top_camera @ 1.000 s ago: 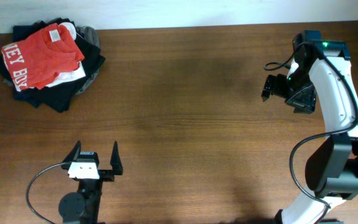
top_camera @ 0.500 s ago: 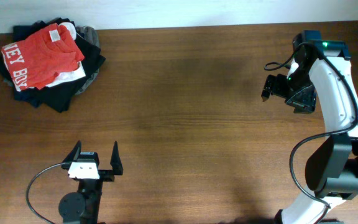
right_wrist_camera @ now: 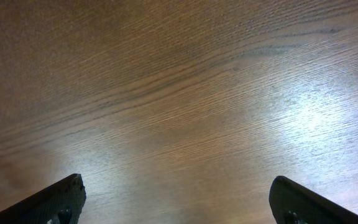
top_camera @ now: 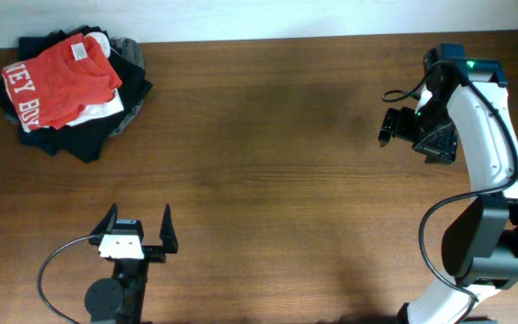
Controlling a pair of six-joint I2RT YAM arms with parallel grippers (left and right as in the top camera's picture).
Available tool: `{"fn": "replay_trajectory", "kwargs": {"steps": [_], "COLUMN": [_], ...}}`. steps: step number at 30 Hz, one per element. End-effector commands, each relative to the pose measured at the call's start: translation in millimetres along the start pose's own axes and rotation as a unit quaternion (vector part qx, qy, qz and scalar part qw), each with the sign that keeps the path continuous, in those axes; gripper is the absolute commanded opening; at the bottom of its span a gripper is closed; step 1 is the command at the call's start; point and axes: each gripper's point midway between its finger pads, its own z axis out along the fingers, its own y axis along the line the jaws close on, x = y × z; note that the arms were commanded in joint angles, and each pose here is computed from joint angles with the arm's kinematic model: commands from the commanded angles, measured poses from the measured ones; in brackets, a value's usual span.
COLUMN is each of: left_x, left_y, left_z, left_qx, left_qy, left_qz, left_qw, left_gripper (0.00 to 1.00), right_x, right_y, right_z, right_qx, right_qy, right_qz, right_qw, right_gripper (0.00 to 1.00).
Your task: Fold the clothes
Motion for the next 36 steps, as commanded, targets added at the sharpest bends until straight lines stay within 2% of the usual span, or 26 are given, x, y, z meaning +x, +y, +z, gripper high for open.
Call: {"fn": "replay_trajectory", "kwargs": {"steps": [1,5,9,13,17,20,23,27,31,36], "left_x": [0.5,0.5,0.5,0.5,0.5,0.5,0.5,0.5,0.5,0.5], "left_y": [-0.9,-0.9,-0.9,-0.9,-0.9,-0.9,-0.9,-0.9,-0.9,-0.9], "left_z": [-0.4,-0.4,-0.4,-0.4,-0.4,-0.4,-0.4,-0.4,-0.4,-0.4], "left_qx": [0.003,0.003,0.003,0.003,0.003,0.003,0.003,0.003,0.003,0.003], "left_qy": [-0.001,-0.001,-0.001,-0.001,-0.001,-0.001,-0.001,-0.001,-0.001,-0.001], "left_qz": [0.011,0.011,0.011,0.011,0.011,0.011,0.011,0.011,0.011,0.011], "left_qw": [1.000,1.000,1.000,1.000,1.000,1.000,1.000,1.000,1.000,1.000], "left_gripper": [0.99,0.99,0.99,0.99,0.99,0.99,0.99,0.99,0.99,0.99], "right_x": [10.6,43.1,94.9,140.2,170.9,204.4,220.6,213.3,202.7,183.8], "right_y": [11.4,25.8,28.9,8.2,-32.7,-37.0,-35.5,-30.9,-15.4,10.5], "right_z": [-57.8,-125.7,-195.1,-244.6,-266.3,-258.6,-246.4,-225.2,-177.2,-128.1], "right_qx": [-0.025,-0.063,-0.114,-0.147,-0.108,-0.144,-0.174,-0.191,-0.213,-0.266], "right_qy": [-0.083,-0.181,-0.287,-0.377,-0.447,-0.453,-0.464,-0.518,-0.535,-0.565], "right_qz": [-0.025,-0.061,-0.098,-0.099,-0.068,-0.083,-0.096,-0.114,-0.154,-0.186], "right_qw": [0.996,0.980,0.946,0.909,0.885,0.876,0.863,0.826,0.803,0.759], "right_gripper": [0.98,0.98,0.98,0.98,0.98,0.98,0.98,0.98,0.98,0.98]}}
